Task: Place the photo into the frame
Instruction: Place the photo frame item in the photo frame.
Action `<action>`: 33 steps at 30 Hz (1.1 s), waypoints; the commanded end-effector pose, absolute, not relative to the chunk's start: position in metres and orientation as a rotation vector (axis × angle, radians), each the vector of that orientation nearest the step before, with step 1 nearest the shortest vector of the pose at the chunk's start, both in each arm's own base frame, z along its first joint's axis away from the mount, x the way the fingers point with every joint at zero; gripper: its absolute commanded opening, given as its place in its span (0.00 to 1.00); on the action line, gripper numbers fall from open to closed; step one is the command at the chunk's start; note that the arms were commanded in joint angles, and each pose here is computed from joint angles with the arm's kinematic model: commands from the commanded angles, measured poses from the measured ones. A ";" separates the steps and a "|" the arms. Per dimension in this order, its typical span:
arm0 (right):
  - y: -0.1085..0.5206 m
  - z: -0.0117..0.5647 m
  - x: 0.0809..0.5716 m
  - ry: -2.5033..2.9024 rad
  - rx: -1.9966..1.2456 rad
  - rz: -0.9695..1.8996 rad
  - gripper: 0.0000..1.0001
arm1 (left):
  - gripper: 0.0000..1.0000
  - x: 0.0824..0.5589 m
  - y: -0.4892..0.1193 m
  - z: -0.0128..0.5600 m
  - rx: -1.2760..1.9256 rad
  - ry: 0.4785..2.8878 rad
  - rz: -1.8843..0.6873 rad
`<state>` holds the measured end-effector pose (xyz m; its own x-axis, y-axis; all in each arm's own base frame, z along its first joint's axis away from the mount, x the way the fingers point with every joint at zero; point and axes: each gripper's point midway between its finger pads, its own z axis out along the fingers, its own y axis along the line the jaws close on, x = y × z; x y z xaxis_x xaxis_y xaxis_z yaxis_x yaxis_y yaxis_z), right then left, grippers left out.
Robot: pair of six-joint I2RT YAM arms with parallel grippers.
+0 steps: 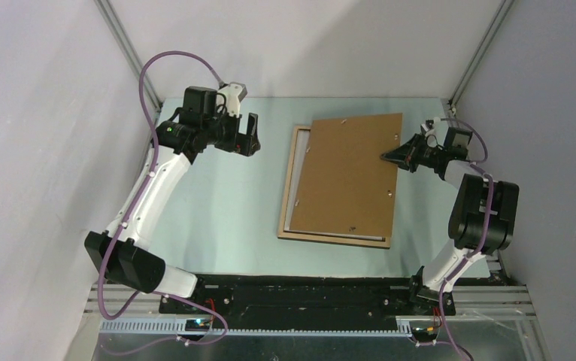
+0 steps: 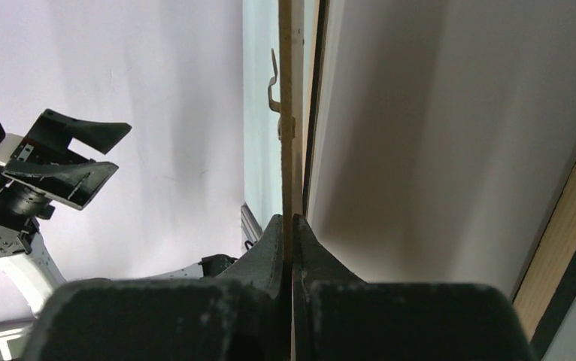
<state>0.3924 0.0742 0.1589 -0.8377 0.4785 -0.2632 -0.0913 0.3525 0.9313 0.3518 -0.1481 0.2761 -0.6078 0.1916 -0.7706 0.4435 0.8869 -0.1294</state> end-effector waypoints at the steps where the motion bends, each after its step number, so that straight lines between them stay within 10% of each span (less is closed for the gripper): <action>1: 0.078 0.185 0.406 2.062 0.244 1.546 0.00 | 1.00 0.353 -0.146 0.290 0.453 2.171 -0.389; 33: 0.099 0.166 0.430 2.097 0.225 1.615 0.00 | 1.00 0.351 -0.146 0.289 0.457 2.171 -0.387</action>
